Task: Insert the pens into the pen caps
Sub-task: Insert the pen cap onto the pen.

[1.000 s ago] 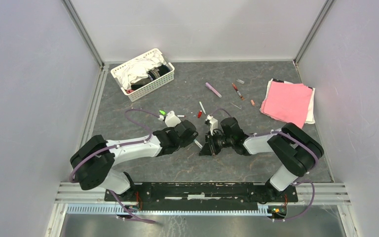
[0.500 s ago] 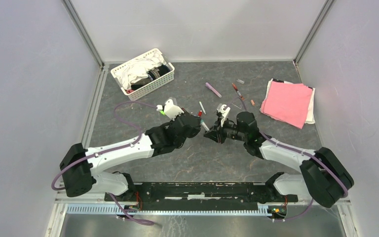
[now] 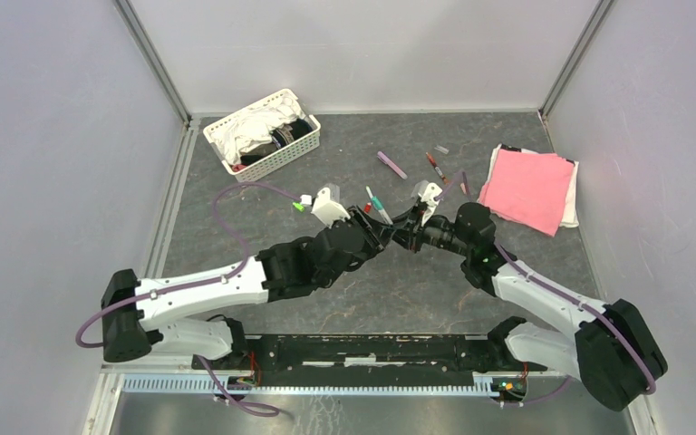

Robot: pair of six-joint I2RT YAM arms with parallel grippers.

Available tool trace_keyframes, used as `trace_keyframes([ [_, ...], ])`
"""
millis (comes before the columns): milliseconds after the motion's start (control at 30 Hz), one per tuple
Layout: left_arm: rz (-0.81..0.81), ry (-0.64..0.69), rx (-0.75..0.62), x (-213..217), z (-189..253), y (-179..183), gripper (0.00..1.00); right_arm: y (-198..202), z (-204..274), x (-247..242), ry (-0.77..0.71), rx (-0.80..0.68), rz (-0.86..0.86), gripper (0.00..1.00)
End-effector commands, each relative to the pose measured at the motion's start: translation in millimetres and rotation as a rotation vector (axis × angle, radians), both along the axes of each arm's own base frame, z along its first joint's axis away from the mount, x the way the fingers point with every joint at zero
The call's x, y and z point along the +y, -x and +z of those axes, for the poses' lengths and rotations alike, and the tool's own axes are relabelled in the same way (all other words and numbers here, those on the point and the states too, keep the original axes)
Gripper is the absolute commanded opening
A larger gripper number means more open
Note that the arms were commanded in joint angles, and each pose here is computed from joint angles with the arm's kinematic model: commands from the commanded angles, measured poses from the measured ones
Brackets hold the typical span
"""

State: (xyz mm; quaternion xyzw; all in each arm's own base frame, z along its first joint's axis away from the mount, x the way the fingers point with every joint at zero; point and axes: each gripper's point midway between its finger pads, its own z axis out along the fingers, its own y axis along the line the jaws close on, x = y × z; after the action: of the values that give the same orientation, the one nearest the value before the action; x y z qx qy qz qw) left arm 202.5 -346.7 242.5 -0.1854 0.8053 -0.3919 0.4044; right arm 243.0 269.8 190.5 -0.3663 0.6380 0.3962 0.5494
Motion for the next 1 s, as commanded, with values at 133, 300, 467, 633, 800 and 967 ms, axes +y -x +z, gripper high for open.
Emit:
trace_keyframes([
  [133, -0.245, -0.055, -0.316, 15.6, 63.3, 33.1, 0.7, 7.0, 39.4, -10.4, -0.07, -0.138, 0.097, 0.0],
  [300, -0.401, -0.084, -0.585, 37.0, 93.3, 55.6, 0.85, 20.6, 51.5, -18.2, -0.077, -0.171, 0.213, 0.0],
  [467, -0.37, -0.12, -0.853, 53.9, 132.3, 52.4, 0.97, 42.2, 60.2, -15.3, -0.066, -0.171, 0.382, 0.0],
  [633, -0.44, -0.101, -0.994, 38.6, 161.3, 49.5, 1.0, 47.9, 73.8, -12.5, -0.004, -0.154, 0.503, 0.0],
  [800, -0.571, 0.095, -1.025, 38.7, 176.2, 36.7, 1.0, 52.7, 98.2, -11.0, -0.032, -0.133, 0.534, 0.0],
  [967, -0.6, 0.148, -1.066, 41.1, 180.1, 31.5, 1.0, 54.1, 103.6, -9.8, -0.06, -0.084, 0.536, 0.0],
])
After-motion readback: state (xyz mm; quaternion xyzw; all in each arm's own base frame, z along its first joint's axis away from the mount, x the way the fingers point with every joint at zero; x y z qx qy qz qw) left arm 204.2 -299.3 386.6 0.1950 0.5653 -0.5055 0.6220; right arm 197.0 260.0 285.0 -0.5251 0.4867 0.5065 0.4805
